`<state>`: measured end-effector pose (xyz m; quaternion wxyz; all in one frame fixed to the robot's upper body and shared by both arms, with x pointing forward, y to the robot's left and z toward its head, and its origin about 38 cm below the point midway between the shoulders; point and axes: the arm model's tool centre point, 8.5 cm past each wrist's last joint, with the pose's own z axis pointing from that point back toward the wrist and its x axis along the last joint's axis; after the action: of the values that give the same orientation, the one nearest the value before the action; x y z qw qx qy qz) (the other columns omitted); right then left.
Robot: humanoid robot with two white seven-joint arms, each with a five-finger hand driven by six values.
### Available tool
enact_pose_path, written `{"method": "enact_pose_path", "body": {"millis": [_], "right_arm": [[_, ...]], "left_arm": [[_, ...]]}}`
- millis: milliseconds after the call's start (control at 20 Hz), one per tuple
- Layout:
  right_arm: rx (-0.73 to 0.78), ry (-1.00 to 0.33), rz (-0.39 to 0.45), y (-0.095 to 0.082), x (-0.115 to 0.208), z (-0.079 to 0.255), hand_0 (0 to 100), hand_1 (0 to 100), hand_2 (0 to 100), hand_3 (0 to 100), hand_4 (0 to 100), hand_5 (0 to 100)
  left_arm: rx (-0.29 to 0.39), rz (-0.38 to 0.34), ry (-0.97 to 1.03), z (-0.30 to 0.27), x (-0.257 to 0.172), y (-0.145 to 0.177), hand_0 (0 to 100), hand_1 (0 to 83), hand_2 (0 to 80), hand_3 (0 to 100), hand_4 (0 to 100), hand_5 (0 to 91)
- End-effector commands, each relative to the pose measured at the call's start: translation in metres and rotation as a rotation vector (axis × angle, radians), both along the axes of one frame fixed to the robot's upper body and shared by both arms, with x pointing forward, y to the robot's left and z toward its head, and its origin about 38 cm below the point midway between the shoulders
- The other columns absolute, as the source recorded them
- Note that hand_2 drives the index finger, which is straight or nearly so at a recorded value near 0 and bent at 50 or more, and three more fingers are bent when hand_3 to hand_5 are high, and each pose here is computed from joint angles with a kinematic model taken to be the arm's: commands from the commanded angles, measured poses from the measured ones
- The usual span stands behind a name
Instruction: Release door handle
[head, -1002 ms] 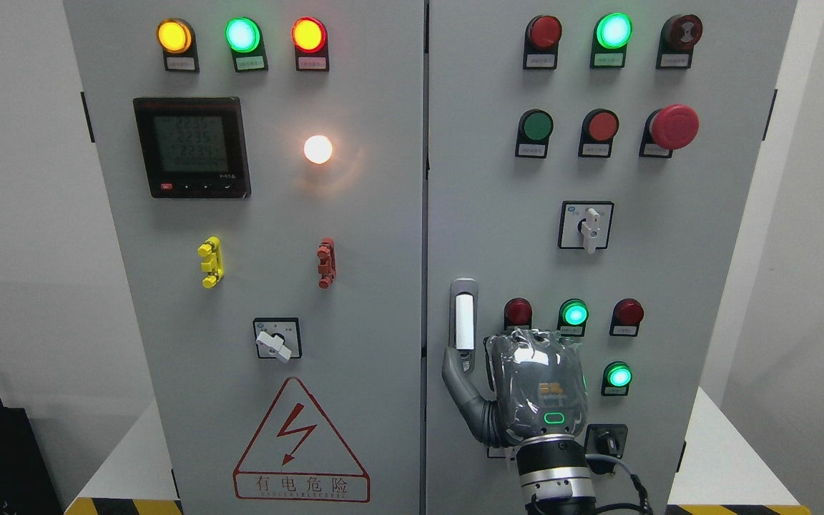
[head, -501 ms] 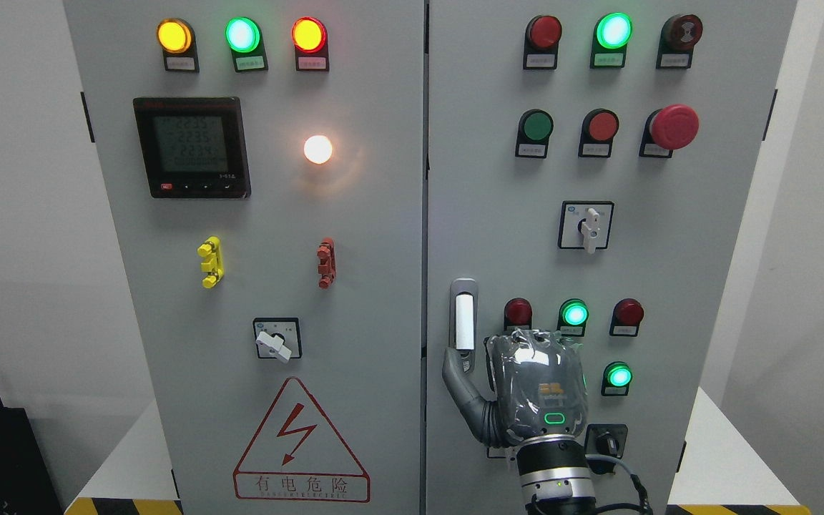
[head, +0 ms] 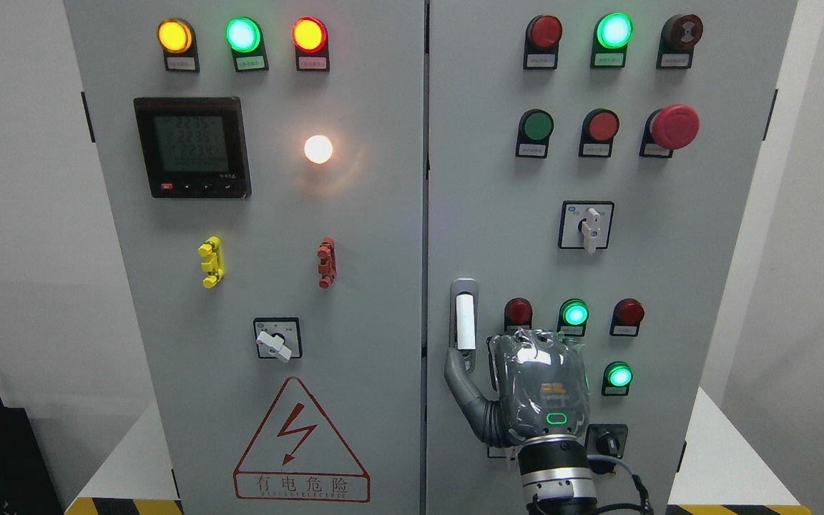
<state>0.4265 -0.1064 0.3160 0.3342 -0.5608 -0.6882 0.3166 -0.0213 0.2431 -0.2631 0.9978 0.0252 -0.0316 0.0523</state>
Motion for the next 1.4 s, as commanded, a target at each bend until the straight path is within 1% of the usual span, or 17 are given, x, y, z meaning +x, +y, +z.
{"method": "enact_pose_path", "body": {"millis": [0,1352], "right_arm": [[0.003,0.002,-0.003,-0.0006,0.0004,-0.0004,53,4,99,100,99,97],[0.016,0.002,-0.015,-0.003,-0.0001,-0.0008,55,2,99,100,99,97]], "left_arm": [[-0.002,-0.001,-0.031,-0.0007,0.0106,-0.0009,12,38.9,0.0,0,0,0.0],[-0.002,-0.001,-0.031,-0.0007,0.0106,-0.001,12,38.9,0.0,0,0,0.0]]}}
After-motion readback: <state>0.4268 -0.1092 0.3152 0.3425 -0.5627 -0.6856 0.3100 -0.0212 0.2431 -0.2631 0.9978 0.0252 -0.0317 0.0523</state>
